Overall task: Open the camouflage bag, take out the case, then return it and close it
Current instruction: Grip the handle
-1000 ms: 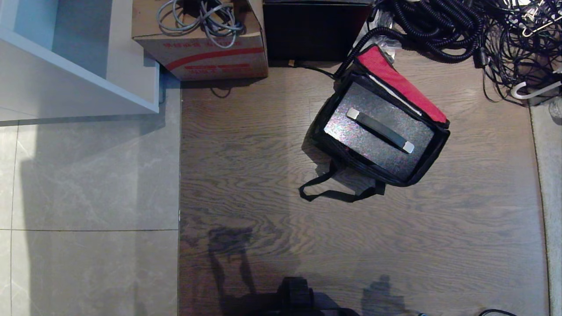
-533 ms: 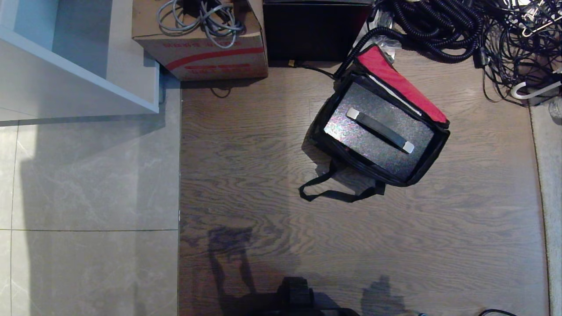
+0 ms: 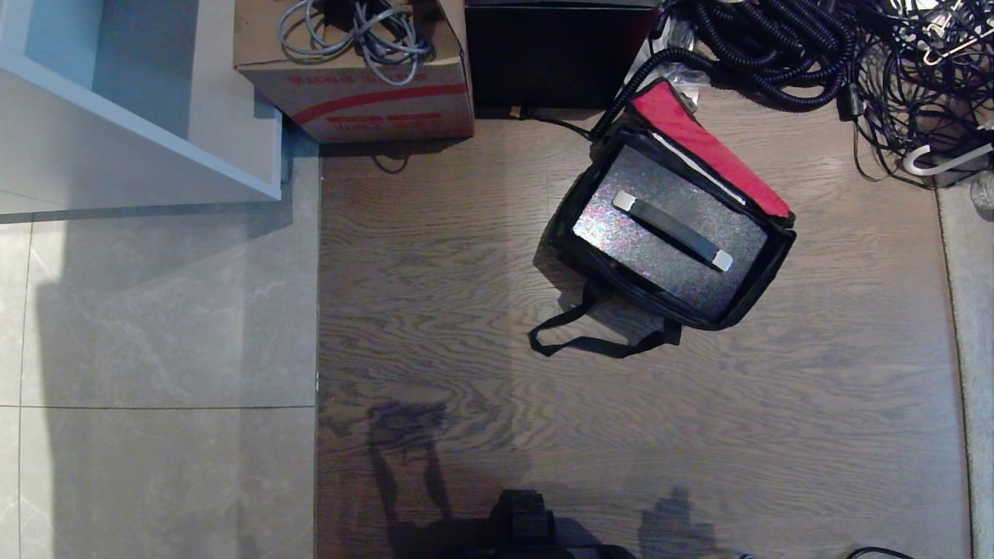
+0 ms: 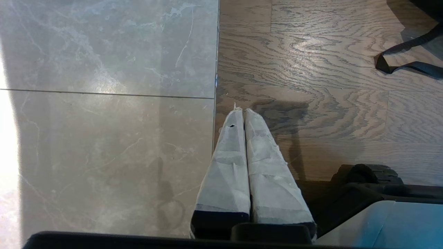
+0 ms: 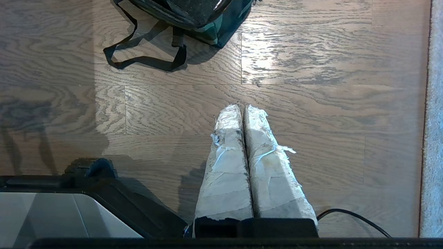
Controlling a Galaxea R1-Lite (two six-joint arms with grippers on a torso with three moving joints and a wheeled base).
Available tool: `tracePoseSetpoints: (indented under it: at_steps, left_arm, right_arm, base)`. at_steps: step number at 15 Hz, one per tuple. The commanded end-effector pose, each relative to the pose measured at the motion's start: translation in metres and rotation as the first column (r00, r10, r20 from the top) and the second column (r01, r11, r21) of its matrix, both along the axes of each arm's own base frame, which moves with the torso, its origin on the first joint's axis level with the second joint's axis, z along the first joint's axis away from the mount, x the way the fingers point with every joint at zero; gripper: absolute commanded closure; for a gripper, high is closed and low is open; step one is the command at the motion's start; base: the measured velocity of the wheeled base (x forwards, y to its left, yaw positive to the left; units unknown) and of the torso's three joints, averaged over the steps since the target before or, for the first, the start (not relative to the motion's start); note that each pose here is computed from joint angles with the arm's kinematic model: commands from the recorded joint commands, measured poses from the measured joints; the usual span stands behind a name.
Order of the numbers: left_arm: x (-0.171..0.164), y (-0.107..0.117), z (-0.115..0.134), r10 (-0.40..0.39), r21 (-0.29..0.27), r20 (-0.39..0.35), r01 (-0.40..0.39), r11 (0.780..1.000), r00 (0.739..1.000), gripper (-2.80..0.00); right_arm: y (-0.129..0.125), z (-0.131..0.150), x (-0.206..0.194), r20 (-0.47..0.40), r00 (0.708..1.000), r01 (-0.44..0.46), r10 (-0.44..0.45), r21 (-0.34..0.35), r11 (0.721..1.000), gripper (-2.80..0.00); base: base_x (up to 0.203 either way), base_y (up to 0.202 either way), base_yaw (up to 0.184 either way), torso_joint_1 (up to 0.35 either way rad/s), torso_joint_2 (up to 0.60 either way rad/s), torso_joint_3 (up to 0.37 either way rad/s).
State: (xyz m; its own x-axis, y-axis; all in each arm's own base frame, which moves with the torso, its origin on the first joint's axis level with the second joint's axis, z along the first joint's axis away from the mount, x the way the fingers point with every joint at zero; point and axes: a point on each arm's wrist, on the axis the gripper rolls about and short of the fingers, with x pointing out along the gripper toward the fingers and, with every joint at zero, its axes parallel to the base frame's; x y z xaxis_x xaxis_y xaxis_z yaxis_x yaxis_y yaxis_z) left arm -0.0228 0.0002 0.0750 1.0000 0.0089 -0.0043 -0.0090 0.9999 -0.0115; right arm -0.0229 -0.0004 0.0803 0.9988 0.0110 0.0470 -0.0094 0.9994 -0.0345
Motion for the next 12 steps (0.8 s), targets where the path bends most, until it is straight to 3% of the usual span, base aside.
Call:
tracePoseSetpoints:
  at_steps: [1, 12]
  left_arm:
    - [0.0000, 0.0000, 0.0000, 0.000, -0.001, 0.000, 0.000, 1.000, 1.000, 0.00]
    - [0.0000, 0.0000, 0.0000, 0.000, -0.001, 0.000, 0.000, 1.000, 1.000, 0.00]
  right_arm:
    - [0.0000, -0.0058, 0.0020, -0.026, 1.000, -0.001, 0.001, -0.001, 1.000, 0.00]
    - [0.0000, -0.0058, 0.0020, -0.026, 1.000, 0.000, 0.000, -0.001, 1.000, 0.00]
  base:
    - [0.000, 0.000, 0.000, 0.000, 0.00, 0.000]
    - [0.000, 0.000, 0.000, 0.000, 0.00, 0.000]
